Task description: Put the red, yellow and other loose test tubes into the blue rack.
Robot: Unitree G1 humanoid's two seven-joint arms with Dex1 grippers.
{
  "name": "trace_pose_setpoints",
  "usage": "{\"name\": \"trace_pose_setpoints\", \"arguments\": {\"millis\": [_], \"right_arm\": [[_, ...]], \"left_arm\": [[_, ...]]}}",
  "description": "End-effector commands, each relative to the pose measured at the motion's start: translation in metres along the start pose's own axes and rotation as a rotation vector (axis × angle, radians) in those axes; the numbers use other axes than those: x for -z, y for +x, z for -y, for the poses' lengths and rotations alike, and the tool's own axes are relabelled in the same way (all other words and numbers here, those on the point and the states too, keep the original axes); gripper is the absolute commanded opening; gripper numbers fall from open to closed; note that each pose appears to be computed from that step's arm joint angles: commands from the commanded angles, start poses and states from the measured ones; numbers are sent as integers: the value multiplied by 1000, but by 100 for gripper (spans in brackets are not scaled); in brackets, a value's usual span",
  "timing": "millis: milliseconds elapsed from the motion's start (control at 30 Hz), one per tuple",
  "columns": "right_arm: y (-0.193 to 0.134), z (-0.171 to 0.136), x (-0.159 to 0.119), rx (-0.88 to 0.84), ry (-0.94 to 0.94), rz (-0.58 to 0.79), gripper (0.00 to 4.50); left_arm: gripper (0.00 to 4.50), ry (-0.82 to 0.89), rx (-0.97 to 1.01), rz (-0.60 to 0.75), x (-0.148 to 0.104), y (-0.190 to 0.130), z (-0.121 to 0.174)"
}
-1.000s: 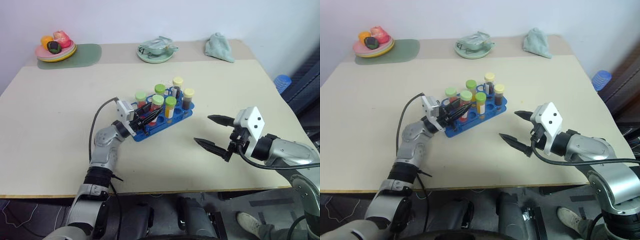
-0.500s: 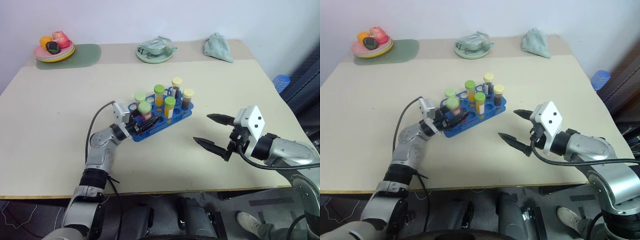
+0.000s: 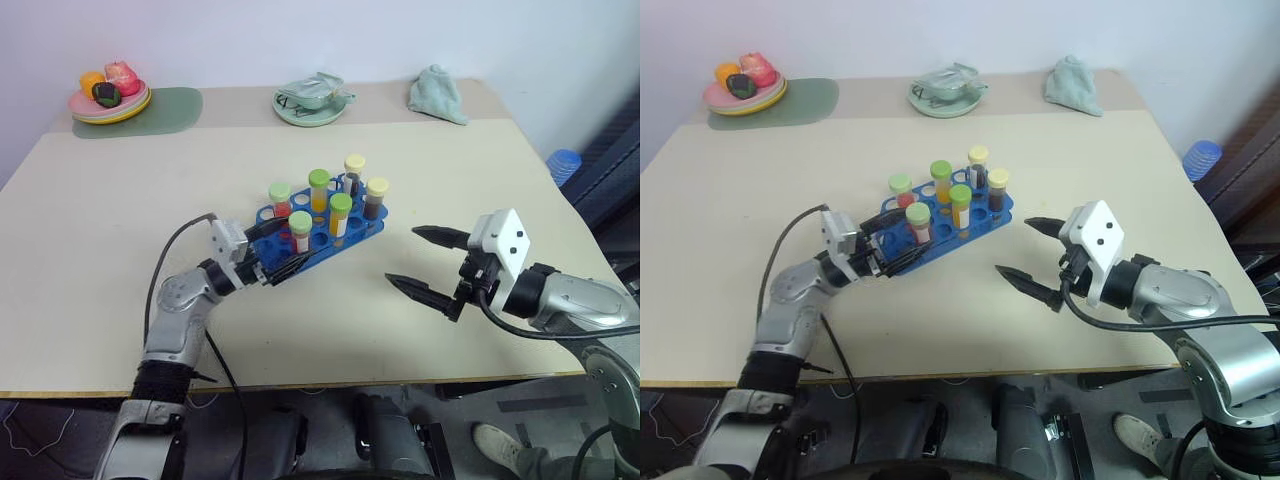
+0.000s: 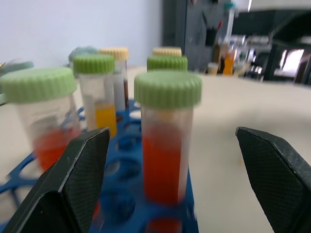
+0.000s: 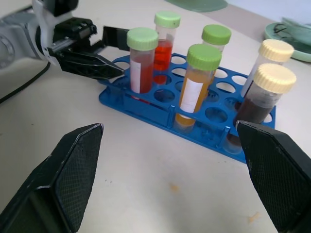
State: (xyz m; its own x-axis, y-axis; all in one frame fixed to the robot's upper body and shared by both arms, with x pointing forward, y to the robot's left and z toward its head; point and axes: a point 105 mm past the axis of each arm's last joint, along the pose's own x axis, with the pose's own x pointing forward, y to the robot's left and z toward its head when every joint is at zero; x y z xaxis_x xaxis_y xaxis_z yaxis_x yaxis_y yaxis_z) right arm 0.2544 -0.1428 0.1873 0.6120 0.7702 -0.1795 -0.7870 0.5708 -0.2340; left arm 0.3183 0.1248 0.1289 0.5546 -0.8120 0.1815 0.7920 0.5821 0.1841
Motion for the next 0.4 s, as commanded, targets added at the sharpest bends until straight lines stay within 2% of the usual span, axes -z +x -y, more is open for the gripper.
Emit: {"name": "trace_pose_setpoints", "arguments": {"millis": [33, 267, 400], "right_arm": [[-8, 2, -3, 14, -26, 8, 450], [-33, 13, 13, 118, 0, -18, 450], [-39, 17, 18, 145, 4, -22, 450]], "left_arm": [[424, 25, -92, -2, -12, -27, -14], [424, 33, -130, -188, -15, -93, -19], [424, -2, -99, -276, -13, -113, -8]]}}
